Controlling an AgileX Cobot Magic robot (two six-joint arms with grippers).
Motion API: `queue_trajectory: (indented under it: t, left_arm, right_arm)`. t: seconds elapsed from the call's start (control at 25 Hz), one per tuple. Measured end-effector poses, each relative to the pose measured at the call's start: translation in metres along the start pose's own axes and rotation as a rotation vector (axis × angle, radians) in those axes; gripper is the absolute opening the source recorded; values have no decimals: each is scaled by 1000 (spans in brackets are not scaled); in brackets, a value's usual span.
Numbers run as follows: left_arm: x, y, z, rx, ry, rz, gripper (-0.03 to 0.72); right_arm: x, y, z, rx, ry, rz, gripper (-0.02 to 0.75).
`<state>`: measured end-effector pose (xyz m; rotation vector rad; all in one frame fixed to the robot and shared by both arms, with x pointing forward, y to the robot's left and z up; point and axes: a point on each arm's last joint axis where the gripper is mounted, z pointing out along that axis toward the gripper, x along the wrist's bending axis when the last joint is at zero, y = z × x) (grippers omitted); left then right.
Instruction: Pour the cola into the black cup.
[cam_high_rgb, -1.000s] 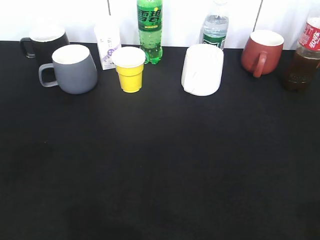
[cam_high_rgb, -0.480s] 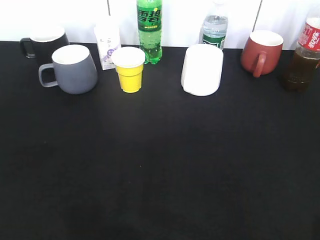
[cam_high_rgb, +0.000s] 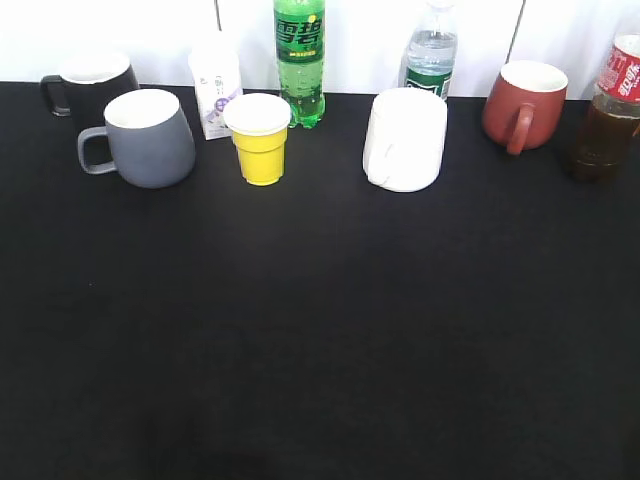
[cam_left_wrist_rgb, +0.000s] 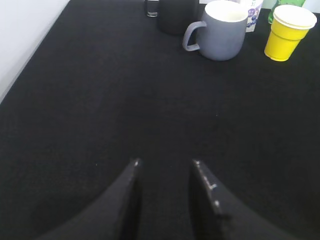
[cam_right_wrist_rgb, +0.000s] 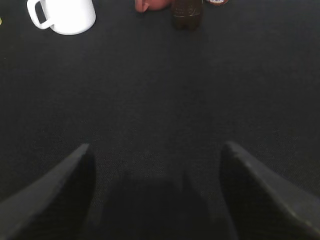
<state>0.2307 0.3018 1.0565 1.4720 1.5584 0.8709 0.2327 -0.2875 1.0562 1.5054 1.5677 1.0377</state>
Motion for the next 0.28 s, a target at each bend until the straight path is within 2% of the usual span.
queue_trajectory:
  t: [0.28]
  left_arm:
    - [0,0,0,0,0,0,237]
  right_arm:
    - [0,0,0,0,0,0,585]
